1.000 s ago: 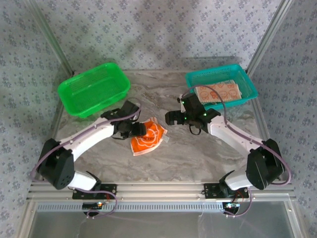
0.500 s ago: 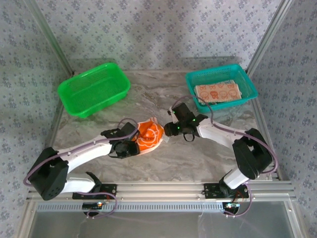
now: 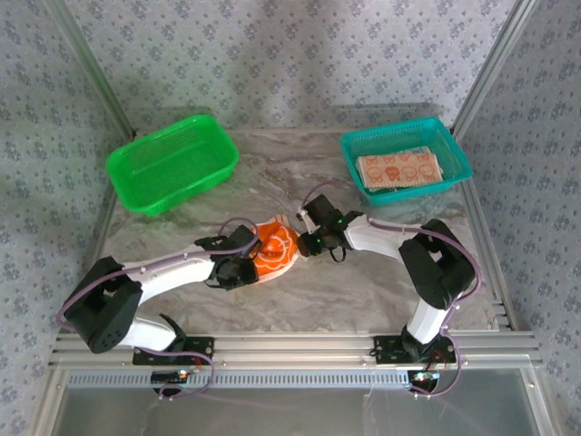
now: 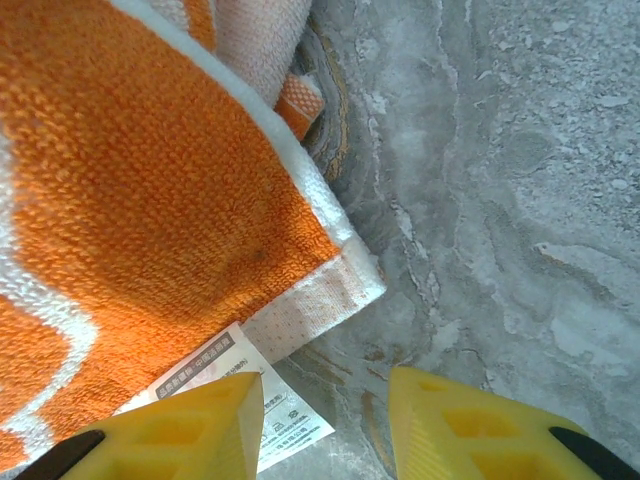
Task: Fold and stack the towels
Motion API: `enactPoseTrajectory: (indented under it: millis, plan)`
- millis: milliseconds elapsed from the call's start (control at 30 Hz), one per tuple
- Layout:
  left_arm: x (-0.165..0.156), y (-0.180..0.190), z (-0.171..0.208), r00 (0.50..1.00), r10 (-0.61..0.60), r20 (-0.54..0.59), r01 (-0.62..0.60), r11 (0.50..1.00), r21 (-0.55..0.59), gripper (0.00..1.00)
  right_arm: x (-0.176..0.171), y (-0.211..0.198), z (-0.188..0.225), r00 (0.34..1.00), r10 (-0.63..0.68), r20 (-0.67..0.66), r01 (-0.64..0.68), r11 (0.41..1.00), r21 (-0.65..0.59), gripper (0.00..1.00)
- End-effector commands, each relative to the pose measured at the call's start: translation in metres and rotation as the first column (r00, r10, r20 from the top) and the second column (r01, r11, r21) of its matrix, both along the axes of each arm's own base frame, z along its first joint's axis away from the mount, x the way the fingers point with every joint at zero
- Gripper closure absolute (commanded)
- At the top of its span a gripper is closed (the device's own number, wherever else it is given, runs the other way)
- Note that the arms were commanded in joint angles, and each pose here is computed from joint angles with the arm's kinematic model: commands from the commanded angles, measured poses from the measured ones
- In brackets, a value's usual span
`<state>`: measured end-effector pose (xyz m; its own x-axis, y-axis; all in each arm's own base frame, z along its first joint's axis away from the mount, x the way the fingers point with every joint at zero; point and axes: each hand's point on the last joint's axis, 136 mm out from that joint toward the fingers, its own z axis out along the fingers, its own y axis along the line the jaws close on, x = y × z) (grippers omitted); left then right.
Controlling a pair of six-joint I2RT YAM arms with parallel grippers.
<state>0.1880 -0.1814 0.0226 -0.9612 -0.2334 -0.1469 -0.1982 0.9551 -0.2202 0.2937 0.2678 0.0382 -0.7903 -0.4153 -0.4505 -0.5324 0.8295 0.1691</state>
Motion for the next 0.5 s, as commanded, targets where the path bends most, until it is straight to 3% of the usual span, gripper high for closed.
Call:
enactPoseTrajectory:
  millis: [0,100,300,467]
  plan:
    - [0.007,-0.005,0.004,1.000,0.009,0.025,-0.009,1.000,0.000,0.61,0.010,0.004,0.007,0.999,0.011,0.043,-0.011,1.000,-0.008,0.61]
    - [0.002,-0.001,-0.005,1.000,0.017,-0.004,-0.017,1.000,0.022,0.65,0.013,0.003,0.006,0.999,0.011,0.046,-0.010,1.000,-0.021,0.60]
    - [-0.006,0.008,-0.013,0.999,0.026,-0.024,-0.025,0.998,0.052,0.88,0.022,0.002,0.003,0.998,0.020,0.052,-0.019,0.999,-0.034,0.62]
    - [-0.004,0.008,-0.010,1.000,0.018,-0.018,-0.017,0.998,0.062,0.91,0.023,0.007,-0.006,0.998,0.057,0.031,-0.055,0.997,-0.052,0.64]
